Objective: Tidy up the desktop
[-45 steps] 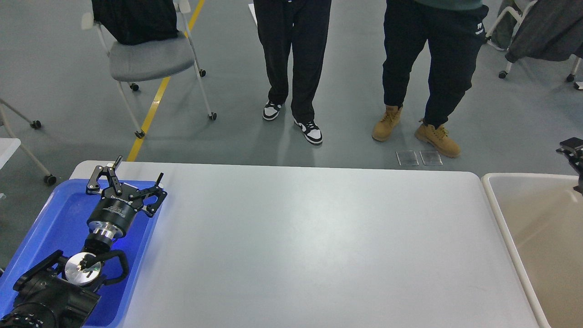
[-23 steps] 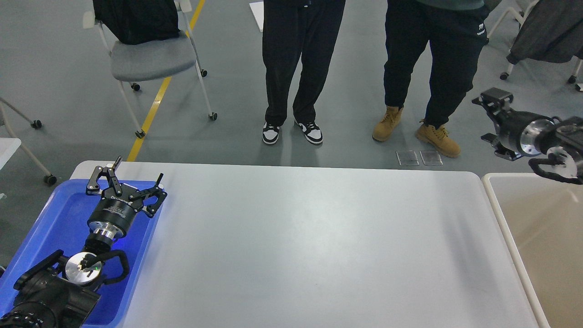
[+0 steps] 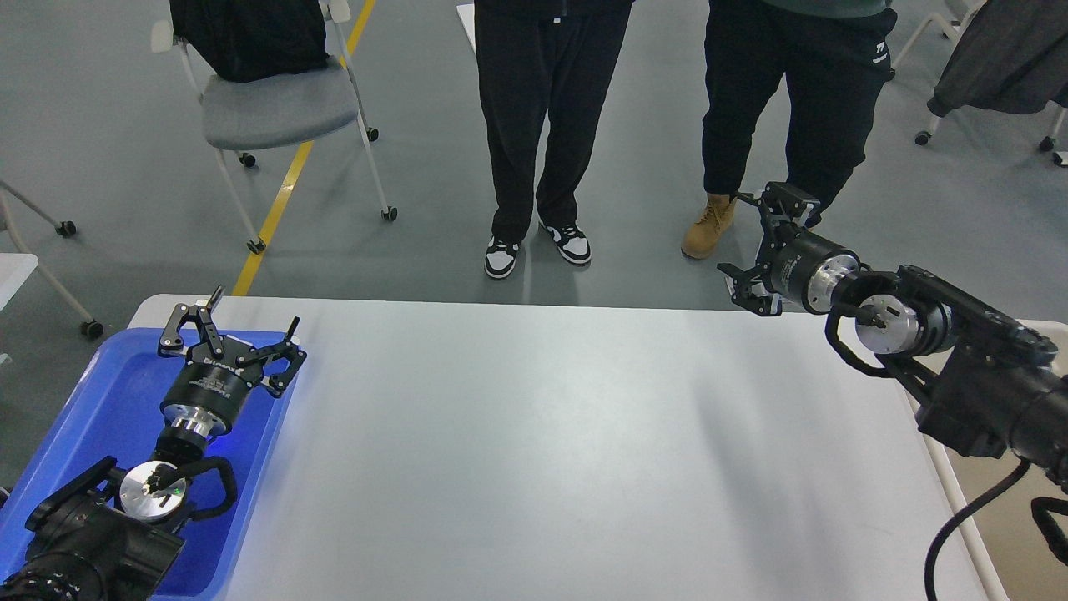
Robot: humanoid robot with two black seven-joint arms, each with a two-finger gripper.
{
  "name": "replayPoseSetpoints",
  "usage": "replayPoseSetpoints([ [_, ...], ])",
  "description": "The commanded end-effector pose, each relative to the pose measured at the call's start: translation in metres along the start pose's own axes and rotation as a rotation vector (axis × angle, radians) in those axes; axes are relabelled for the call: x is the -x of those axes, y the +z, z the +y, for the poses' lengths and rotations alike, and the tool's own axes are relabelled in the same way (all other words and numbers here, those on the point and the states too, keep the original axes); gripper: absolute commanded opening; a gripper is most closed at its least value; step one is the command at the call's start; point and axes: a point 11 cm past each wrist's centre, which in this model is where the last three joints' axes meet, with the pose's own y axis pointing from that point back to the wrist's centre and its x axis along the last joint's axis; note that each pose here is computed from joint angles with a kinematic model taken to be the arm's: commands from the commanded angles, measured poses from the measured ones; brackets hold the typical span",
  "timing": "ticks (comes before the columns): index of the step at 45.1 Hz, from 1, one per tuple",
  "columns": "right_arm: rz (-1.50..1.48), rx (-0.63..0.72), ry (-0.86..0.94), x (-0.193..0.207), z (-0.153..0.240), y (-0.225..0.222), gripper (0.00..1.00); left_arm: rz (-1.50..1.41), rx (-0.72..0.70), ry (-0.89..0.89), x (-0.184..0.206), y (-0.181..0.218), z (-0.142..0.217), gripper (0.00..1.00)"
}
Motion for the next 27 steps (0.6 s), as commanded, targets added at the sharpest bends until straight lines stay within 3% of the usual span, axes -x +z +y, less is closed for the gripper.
replayPoseSetpoints([
  [1, -0.252, 0.007, -0.007, 0.003, 0.0, 0.036, 1.0, 0.0, 0.0, 0.0, 0.0, 0.0, 0.0, 1.0],
  [27, -0.438, -0.024, 0.034, -0.031, 0.014, 0.083, 1.0, 0.0, 0.0, -0.001, 0.0, 0.0, 0.0, 1.0],
])
